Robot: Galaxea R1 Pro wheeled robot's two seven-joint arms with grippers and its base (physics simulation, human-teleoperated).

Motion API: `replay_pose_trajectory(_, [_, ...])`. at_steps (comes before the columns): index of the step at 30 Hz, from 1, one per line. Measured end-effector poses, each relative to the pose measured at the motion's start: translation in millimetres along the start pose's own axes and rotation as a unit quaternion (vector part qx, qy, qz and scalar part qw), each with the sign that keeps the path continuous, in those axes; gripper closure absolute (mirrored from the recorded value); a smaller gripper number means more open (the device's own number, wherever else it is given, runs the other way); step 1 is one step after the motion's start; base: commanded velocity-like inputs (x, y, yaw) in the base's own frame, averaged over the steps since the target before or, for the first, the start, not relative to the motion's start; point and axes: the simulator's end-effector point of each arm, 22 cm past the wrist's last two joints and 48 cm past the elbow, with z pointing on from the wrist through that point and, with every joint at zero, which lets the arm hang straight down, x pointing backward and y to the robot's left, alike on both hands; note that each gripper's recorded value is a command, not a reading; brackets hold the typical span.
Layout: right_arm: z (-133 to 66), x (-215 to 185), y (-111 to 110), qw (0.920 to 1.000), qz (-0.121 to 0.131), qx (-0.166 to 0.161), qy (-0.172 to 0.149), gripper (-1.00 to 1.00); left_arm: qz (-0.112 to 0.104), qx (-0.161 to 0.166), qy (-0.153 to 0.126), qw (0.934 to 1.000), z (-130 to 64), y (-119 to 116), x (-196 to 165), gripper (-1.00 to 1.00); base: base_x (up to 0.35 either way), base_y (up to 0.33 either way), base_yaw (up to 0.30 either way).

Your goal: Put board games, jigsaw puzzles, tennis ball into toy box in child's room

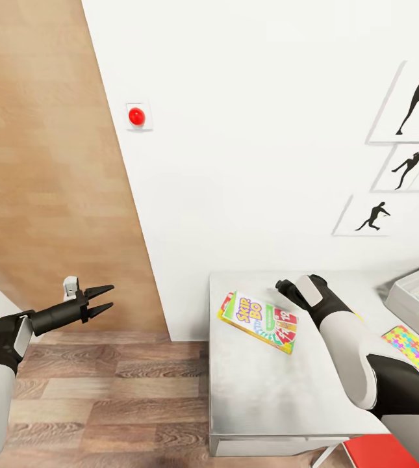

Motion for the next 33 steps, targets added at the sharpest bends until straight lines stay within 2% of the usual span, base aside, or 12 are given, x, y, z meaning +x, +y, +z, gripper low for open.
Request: replay_pose_trajectory(33, [1.8, 0.3, -4.0, 1.0000, -0.001, 0.005, -0.004, -1.00, 0.000, 0.000, 0.000, 1.0000, 0.0, -0.2, -0.1, -1.00, 0.000, 0.009, 0.000])
